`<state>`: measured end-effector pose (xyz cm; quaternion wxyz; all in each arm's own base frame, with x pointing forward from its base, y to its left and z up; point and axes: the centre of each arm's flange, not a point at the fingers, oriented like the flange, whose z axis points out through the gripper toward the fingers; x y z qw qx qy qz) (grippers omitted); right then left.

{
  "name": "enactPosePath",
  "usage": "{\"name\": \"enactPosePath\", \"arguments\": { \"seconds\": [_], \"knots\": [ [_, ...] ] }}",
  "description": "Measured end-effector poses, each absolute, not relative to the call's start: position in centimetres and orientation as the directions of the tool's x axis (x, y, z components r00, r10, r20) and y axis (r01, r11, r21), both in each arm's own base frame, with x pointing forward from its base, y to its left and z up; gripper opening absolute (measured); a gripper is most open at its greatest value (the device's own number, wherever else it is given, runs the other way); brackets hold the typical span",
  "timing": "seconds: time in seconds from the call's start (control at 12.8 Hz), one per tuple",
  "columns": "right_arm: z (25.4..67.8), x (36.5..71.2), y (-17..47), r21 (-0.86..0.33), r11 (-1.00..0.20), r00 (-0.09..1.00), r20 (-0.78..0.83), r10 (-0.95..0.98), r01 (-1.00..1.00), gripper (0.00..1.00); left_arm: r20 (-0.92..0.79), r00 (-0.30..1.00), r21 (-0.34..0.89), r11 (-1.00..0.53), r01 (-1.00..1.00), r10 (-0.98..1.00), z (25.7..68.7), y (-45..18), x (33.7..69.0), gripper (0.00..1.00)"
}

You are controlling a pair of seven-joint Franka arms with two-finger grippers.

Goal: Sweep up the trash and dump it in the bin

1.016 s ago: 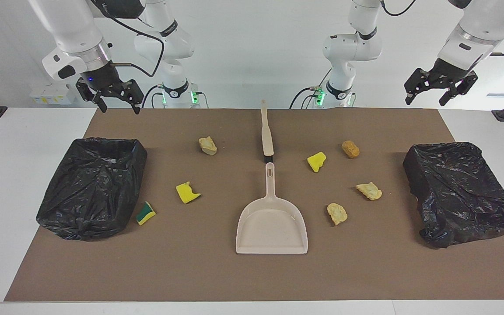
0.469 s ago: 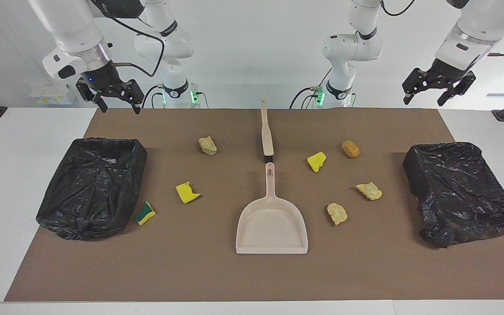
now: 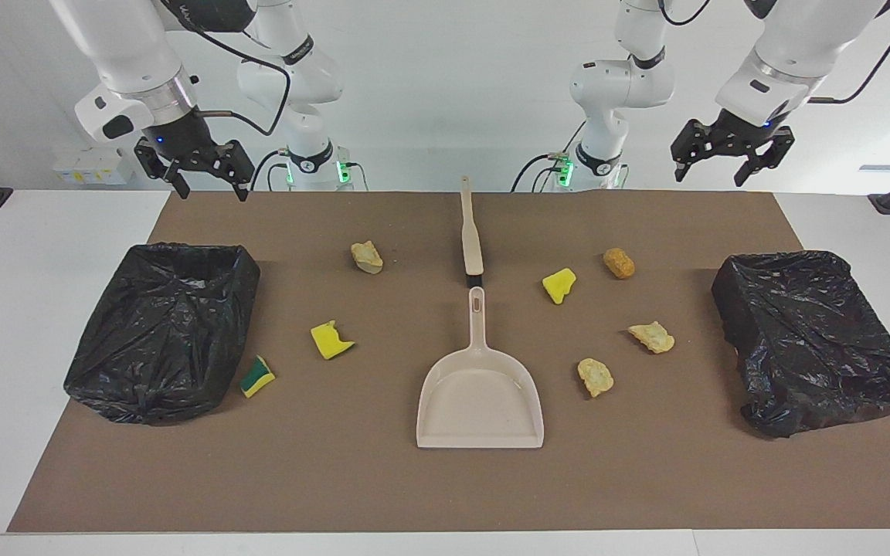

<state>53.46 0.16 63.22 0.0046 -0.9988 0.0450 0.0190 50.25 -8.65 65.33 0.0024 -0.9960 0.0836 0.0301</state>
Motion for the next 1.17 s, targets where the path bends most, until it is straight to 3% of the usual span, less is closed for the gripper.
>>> {"name": "enactPosePath", "arguments": {
  "seconds": [0.86,1.17],
  "knots": [
    [62.9,53.7,0.6,-0.009,-0.997,0.996,-0.032,-0.082,-0.083,1.0,-0.075,0.977,-0.007,-0.979,-0.202,-0.201,55.4,-23.8,41.9,1.0],
    [60.9,55.1,4.9,-0.013,-0.999,0.999,-0.003,-0.049,-0.049,1.0,-0.112,0.973,-0.017,-0.979,-0.205,-0.201,50.6,-28.9,37.7,1.0]
  ]
}}
